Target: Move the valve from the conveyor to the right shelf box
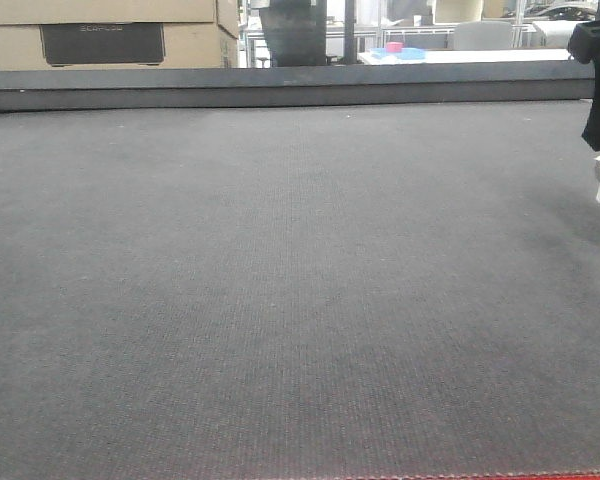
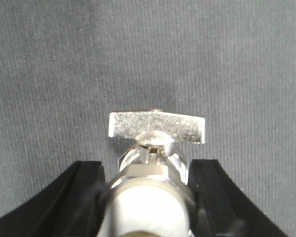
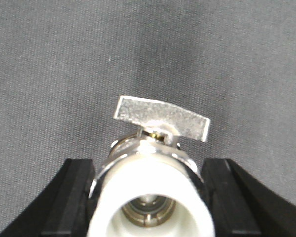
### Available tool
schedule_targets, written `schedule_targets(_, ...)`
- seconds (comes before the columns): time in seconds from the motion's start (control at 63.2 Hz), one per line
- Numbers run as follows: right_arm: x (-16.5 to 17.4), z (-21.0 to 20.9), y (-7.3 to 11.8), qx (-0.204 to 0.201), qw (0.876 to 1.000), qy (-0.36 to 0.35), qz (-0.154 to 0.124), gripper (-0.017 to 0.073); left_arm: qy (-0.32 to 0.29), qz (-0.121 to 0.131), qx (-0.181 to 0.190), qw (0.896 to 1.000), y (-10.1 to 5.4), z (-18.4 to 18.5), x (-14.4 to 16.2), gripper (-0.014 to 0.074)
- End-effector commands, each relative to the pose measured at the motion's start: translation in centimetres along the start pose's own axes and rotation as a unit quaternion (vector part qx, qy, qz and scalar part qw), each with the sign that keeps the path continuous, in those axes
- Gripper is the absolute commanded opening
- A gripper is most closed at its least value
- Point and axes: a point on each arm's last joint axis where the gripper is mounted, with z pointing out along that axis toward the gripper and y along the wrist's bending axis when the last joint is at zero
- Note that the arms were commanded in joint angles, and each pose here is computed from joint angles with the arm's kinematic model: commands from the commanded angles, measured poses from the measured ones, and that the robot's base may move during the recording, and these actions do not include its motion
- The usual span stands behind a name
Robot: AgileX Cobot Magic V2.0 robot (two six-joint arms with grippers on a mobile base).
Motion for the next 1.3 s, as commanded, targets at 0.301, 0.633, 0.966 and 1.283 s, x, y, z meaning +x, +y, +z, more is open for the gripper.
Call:
schedule_targets(0.301, 0.2, -3.4, 0.1, 0.005, 0.998, -0.063, -0.003, -0.0151, -0.056, -0.017, -0.007, 0.998, -2.4, -6.2, 1.0, -0.0111)
schedule_targets(0.633, 4.4, -3.5, 0.3, 0.004, 0.996, -0.085, 0.001, -0.0151, -0.201, -0.021, 0.001, 0.979, -5.8, -12.2, 6.9, -0.0111)
schedule_targets(0.966, 7.3, -6.9, 0.9, -0.014, 0.988, -0.156, 0.018, -0.0151, -0.326, -0.027, -0.016, 0.945, -7.3, -15.0, 15.3, -0.0111)
schedule_targets(1.283, 8.4, -13.9, 1.0, -0.008, 0.955, -0.296, 0.013, -0.0151, -0.457, -0.024, -0.038, 0.889, -8.2, -19.2, 20.0, -0.0111)
